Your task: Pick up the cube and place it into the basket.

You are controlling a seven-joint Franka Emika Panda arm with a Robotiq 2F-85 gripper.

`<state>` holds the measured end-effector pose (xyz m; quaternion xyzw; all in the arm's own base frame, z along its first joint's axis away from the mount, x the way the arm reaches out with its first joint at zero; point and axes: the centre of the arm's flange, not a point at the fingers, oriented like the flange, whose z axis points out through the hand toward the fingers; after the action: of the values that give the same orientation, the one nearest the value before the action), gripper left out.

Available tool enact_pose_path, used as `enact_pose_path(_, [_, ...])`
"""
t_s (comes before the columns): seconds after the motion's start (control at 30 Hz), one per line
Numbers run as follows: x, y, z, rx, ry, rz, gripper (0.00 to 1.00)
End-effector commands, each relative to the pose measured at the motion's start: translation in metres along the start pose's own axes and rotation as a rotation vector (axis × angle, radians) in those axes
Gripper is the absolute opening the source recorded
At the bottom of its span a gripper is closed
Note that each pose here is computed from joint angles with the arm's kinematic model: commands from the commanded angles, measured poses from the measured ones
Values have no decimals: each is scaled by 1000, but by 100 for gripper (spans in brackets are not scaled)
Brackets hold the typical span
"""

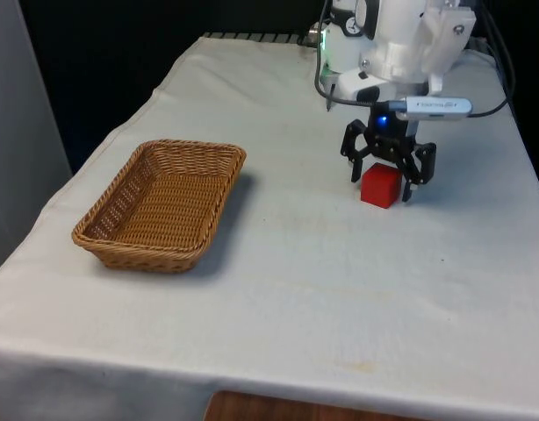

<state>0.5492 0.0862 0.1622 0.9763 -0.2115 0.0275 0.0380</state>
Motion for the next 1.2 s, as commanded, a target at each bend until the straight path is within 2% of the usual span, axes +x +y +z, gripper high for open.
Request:
enact_pose_path(0.0, [0,0,1,7,3,2,100])
enact_pose_path(0.53, [0,0,0,0,-1,0,100])
enact_pose_path(0.57, [0,0,0,0,-1,0,97])
enact_pose_path(0.6, [0,0,0,-1,-2,0,80])
enact_pose_path(0.7, [0,0,0,-1,-1,-1,45])
enact_pose_path(0.73, [0,0,0,-1,-2,0,45])
enact_pose_path(0.8, [0,0,0,-1,-2,0,23])
enact_pose_path(0.83, [0,0,0,-1,-2,0,3])
enact_pose_path(0.87, [0,0,0,0,-1,0,0])
enact_pose_path(1.17, [1,0,-2,-1,-2,-1,1])
